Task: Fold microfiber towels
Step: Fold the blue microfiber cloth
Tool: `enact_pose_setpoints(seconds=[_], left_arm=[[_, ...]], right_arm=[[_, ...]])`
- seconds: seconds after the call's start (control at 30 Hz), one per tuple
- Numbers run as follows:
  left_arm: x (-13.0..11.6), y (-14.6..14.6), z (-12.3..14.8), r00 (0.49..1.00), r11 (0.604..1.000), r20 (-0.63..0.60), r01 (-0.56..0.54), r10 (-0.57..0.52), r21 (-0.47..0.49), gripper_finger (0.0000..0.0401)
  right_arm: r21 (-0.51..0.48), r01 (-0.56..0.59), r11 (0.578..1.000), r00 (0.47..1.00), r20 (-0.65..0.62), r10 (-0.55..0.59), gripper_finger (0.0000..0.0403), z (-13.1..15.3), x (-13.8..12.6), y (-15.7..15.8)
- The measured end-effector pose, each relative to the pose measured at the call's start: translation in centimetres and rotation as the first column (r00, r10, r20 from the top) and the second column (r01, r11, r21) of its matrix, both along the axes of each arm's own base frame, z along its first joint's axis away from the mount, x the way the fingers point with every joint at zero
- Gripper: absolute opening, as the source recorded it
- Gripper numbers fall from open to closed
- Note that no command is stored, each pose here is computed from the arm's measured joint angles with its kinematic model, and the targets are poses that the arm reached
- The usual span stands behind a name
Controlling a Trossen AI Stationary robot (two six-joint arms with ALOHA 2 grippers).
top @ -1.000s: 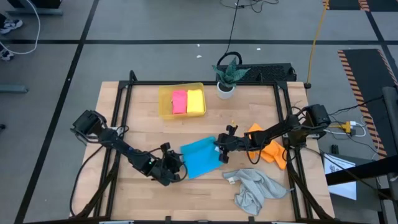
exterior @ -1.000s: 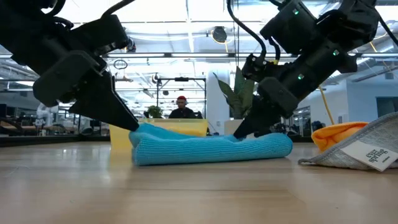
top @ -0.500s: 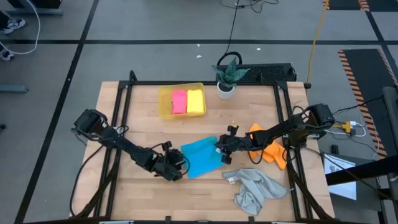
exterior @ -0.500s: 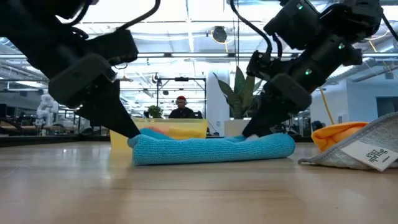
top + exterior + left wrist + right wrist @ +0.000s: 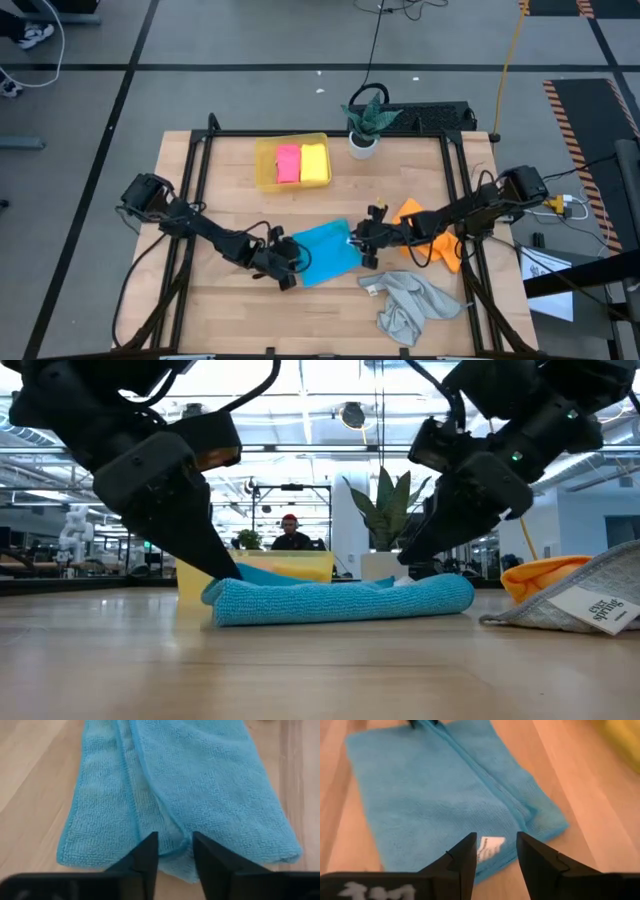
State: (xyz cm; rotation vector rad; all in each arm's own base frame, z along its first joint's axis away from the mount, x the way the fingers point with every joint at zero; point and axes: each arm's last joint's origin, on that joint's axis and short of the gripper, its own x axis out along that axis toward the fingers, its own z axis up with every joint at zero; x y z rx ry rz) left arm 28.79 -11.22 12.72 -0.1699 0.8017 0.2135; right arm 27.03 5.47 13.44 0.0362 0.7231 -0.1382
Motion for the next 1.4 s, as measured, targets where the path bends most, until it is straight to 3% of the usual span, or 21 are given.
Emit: enact_pose_setpoints(seconds=[0.2, 0.27, 0.4, 0.63, 0.73, 0.93, 1.13, 1.3, 1.4], left_arm=[[0.4, 0.4, 0.2, 1.000, 0.999, 0.021, 0.018, -0.019, 0.030, 0.0020], [0.6, 0.5, 0.4, 0.998, 0.996, 0.048, 0.039, -0.043, 0.075, 0.0008], [1.3, 0.3, 1.1, 0.983, 0.975, 0.108, 0.128, -0.149, 0.179, 0.0018], [1.8, -0.8, 2.0, 0.932, 0.934, 0.193, 0.256, -0.307, 0.249, 0.0007], [1.6, -1.5, 2.2, 0.909, 0.902, 0.187, 0.307, -0.373, 0.304, 0.0014], [1.1, -2.9, 2.3, 0.833, 0.804, 0.149, 0.445, -0.534, 0.395, 0.0006], [0.8, -3.5, 2.3, 0.818, 0.786, 0.140, 0.468, -0.559, 0.404, 0.0017], [0.8, -3.6, 2.3, 0.806, 0.772, 0.132, 0.485, -0.577, 0.412, 0.0005], [0.7, -3.6, 2.3, 0.809, 0.777, 0.135, 0.482, -0.572, 0.404, 0.0015]], right_arm=[[-0.005, -0.020, 1.000, 0.994, 0.107, 0.021, 0.0132, -0.1, 0.3, 0.0], [-0.020, -0.028, 0.999, 0.992, 0.122, 0.030, 0.0133, -0.1, 0.4, -0.1], [-0.051, -0.030, 0.998, 0.995, 0.097, 0.035, 0.0133, -0.1, 0.3, -0.7], [-0.025, -0.046, 0.999, 0.999, 0.024, 0.047, 0.0142, 0.7, -0.9, -1.0], [0.029, -0.023, 0.999, 1.000, -0.015, 0.024, 0.0169, 0.3, -1.7, -1.2], [0.106, -0.037, 0.994, 0.996, 0.083, 0.028, 0.0239, -2.3, -2.9, -1.9], [0.106, -0.105, 0.989, 0.968, 0.239, 0.078, 0.0250, -3.3, -2.2, -2.3], [0.122, -0.082, 0.989, 0.975, 0.218, 0.054, 0.0239, -4.6, -0.2, -3.0], [0.172, -0.137, 0.976, 0.972, 0.216, 0.098, 0.0234, -5.0, 0.9, -3.3]])
